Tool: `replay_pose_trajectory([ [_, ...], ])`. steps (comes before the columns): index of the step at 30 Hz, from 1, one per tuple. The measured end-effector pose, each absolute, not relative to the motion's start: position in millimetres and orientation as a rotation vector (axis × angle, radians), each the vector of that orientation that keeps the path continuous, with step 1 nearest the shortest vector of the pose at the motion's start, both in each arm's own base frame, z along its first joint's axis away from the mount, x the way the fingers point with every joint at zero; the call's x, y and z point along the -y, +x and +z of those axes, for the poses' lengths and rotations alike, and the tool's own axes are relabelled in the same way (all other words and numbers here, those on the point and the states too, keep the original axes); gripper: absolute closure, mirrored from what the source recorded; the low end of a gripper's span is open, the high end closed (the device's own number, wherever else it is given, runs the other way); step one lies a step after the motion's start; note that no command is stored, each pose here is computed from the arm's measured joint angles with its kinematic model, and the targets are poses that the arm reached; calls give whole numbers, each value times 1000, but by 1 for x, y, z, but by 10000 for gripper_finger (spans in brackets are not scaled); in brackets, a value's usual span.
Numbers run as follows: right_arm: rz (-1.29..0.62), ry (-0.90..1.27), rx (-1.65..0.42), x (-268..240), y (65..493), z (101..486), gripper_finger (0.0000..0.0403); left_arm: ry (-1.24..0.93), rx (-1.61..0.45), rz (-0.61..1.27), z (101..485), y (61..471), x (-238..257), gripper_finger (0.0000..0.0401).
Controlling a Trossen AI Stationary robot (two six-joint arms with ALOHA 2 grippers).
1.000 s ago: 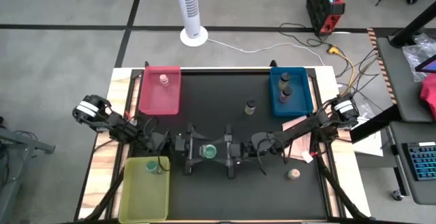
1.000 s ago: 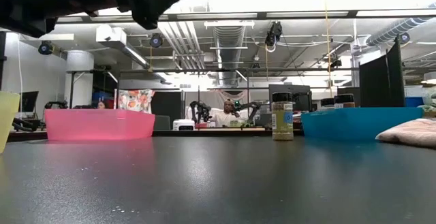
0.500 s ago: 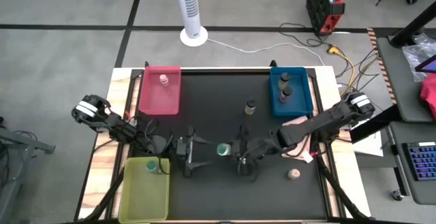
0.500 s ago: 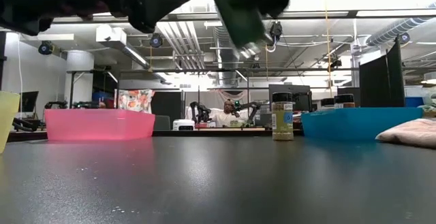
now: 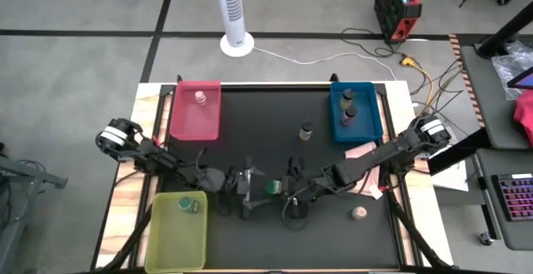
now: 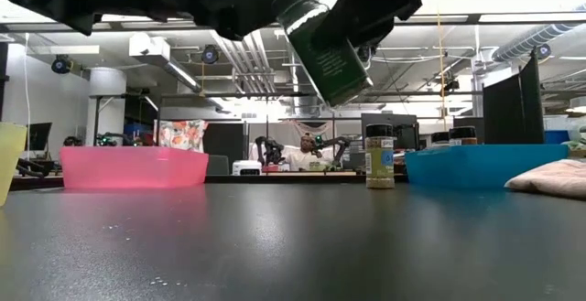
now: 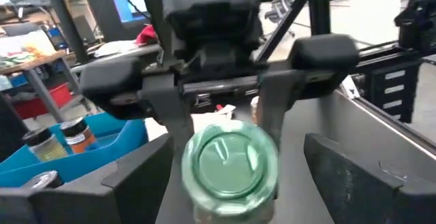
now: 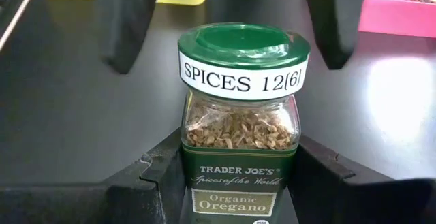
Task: Sort spices by type
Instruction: Put the green seasoning into the yellow bin
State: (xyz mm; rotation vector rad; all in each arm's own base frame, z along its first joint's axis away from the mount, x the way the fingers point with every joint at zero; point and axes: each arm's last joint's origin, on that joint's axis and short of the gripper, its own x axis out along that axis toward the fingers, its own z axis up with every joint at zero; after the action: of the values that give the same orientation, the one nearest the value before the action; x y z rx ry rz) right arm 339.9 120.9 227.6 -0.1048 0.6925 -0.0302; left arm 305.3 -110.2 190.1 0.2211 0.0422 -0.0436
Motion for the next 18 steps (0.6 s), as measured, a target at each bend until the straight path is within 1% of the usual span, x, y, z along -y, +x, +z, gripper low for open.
replay_pose_trajectory([
  [5,-25,-110,-682,-121,340,230,213,212,-44,-25,190,306,106,97],
  [9,-25,-109,-680,-121,341,230,213,209,-54,-19,187,308,104,119],
  [13,-25,-109,-680,-122,341,230,213,207,-62,-18,184,310,103,152],
  [18,-26,-110,-680,-121,341,230,213,204,-60,-20,184,310,104,216],
])
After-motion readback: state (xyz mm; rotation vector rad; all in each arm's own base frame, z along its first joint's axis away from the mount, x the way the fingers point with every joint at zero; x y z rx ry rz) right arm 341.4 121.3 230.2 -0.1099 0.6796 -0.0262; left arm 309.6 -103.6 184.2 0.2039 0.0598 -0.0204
